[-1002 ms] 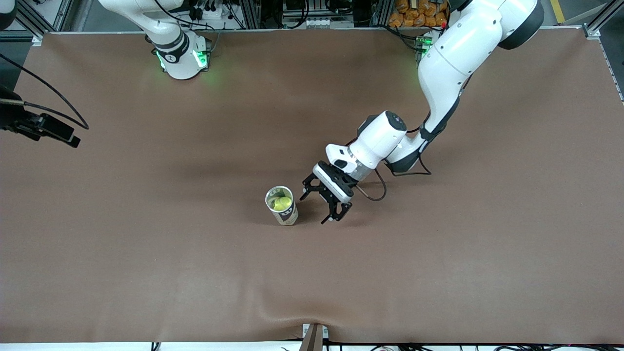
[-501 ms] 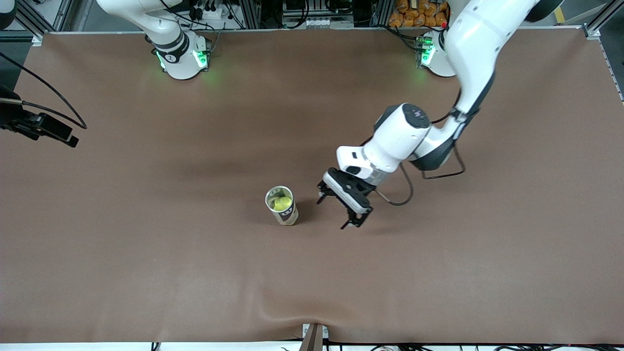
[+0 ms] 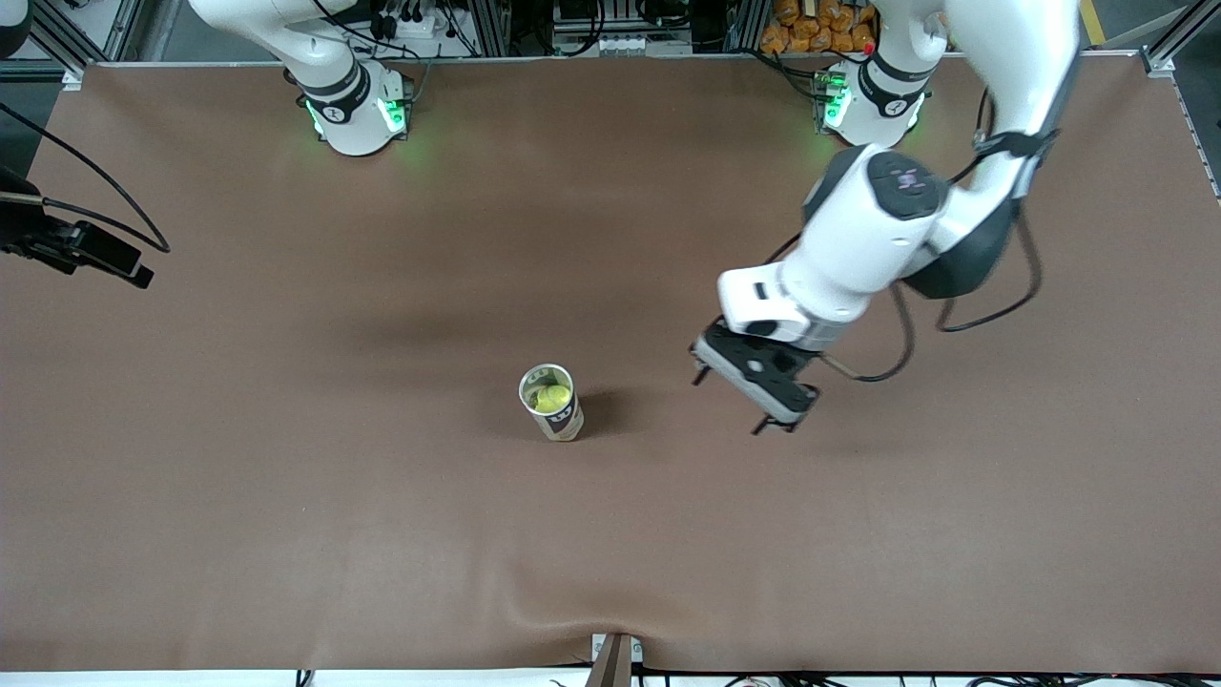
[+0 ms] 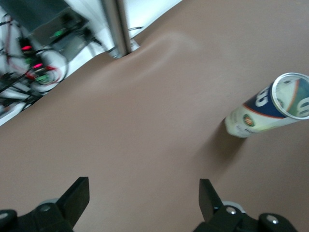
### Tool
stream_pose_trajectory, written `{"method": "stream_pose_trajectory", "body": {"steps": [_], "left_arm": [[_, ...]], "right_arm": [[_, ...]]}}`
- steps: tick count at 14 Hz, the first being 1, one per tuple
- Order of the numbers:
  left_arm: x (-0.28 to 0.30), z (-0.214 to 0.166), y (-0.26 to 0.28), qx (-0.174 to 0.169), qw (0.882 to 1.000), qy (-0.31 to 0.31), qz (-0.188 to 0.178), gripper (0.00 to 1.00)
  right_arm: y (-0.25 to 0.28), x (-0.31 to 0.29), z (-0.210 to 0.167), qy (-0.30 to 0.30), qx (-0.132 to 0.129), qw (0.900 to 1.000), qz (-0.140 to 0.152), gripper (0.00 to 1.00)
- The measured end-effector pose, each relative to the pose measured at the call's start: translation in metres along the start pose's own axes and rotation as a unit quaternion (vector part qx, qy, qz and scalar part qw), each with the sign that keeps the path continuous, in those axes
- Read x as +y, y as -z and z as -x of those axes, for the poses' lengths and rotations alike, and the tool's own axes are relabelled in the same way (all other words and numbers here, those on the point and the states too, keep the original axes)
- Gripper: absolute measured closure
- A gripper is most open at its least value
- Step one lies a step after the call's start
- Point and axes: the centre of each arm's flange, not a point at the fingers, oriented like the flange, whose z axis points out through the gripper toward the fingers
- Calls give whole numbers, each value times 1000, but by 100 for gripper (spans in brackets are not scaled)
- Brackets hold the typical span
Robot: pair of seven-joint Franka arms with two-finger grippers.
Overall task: Insert tennis ball vertically with right arm
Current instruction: 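Open the left gripper and draw it back from the tube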
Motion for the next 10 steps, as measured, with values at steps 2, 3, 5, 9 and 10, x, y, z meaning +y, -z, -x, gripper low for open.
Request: {"method": "stream_pose_trajectory", "body": {"steps": [2,3,5,9,10], "left_arm": [[-27,2,15,-16,999,31,-4,0],[-35,3,22,-26,999,47,-5,0],[-49,7,38,-44,996,80,-10,0],[-71,22,92,-75,983,162,-35,0],[-72,28,105,-89,980,171,-40,0]], "right_arm": [[-1,-6,1,5,-1,1000,0,0],[-1,-7,1,6,-1,1000,0,0],[-1,-8,2,7,-1,1000,0,0],[-2,-8,2,7,-2,1000,0,0],[-2,-8,2,7,-2,1000,0,0]]}}
